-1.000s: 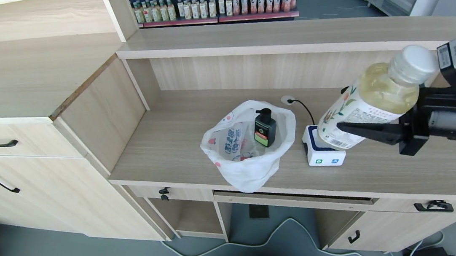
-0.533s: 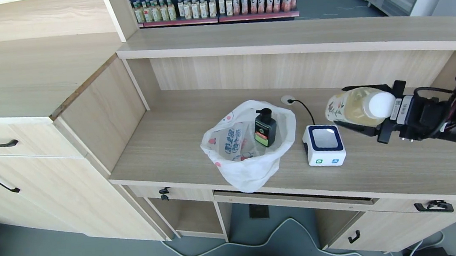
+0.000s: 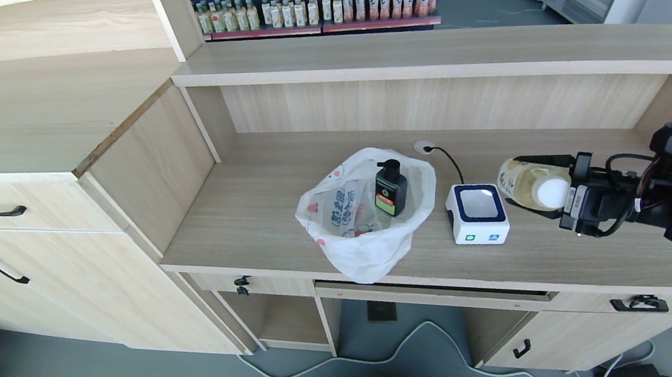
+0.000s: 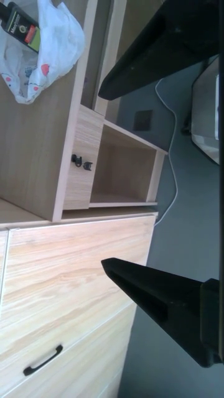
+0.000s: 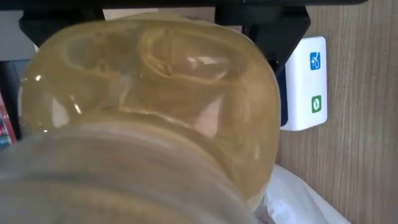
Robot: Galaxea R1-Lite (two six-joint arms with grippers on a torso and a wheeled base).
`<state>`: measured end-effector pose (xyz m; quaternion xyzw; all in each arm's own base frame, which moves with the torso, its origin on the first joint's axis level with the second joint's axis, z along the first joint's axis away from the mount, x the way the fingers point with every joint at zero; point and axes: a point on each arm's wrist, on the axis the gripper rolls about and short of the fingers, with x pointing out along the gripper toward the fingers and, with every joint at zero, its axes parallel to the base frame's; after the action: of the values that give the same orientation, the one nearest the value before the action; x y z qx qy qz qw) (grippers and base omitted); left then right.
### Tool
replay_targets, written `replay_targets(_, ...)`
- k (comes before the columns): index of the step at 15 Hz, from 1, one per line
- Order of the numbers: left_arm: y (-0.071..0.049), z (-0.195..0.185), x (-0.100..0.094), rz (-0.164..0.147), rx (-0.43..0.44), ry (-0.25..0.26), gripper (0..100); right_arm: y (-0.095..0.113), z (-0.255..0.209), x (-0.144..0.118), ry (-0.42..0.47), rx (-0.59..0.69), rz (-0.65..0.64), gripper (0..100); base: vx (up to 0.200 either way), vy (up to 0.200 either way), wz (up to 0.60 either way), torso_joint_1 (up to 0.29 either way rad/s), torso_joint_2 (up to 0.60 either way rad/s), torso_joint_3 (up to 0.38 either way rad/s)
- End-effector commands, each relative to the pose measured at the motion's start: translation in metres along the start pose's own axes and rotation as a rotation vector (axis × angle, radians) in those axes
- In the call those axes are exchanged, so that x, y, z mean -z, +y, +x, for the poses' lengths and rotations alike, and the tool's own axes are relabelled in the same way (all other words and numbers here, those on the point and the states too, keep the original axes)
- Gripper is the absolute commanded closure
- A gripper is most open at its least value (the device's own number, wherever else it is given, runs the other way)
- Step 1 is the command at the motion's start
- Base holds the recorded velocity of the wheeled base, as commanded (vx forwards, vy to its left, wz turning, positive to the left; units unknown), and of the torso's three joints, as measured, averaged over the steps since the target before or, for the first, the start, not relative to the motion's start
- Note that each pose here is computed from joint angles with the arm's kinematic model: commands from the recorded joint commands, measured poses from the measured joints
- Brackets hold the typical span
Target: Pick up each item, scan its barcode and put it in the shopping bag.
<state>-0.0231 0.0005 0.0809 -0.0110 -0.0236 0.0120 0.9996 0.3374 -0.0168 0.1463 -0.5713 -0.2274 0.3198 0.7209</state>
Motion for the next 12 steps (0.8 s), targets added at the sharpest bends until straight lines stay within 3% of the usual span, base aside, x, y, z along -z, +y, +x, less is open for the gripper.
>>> replay_targets(1,0.0,0.0,0.0,0.0,0.0,-0.001,0,0.006,0.001,0.006,0.005,-0.01,0.01,100,0.0,0.0,0.0,0.0,0.0,0.0)
replay_targets(8,0.0,0.0,0.0,0.0,0.0,-0.001,0,0.006,0.016,0.023,-0.04,0.03,-0.106,100,0.0,0.0,0.0,0.0,0.0,0.0)
replay_targets(12,0.0,0.0,0.0,-0.002,0.0,-0.001,0,0.016,0.022,0.027,-0.049,0.027,-0.105,100,0.0,0.0,0.0,0.0,0.0,0.0)
